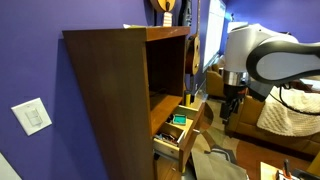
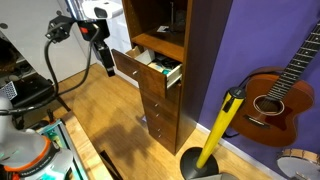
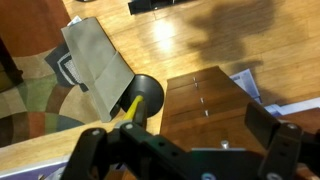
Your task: Open the top drawer
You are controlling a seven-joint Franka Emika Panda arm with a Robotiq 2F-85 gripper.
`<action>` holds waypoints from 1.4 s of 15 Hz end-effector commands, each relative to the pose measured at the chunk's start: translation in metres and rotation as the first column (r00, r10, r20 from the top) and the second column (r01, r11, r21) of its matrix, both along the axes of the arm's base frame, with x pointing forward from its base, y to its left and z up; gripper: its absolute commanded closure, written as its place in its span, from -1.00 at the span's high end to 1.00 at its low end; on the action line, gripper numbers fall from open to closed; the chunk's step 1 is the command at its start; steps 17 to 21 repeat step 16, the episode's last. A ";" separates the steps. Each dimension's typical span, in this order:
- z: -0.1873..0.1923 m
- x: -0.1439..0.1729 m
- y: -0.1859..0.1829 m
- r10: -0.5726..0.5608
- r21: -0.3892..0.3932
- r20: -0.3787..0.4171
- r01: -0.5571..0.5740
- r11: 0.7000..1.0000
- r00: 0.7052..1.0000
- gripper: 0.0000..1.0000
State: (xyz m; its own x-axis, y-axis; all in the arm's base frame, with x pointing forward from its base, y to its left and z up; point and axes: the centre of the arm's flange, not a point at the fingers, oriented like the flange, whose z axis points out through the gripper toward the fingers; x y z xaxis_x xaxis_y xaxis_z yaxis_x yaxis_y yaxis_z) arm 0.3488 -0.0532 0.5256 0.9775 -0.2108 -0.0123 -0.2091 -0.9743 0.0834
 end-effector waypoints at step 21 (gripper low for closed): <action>0.090 -0.019 -0.011 -0.171 -0.044 0.282 0.191 0.981 0.944 1.00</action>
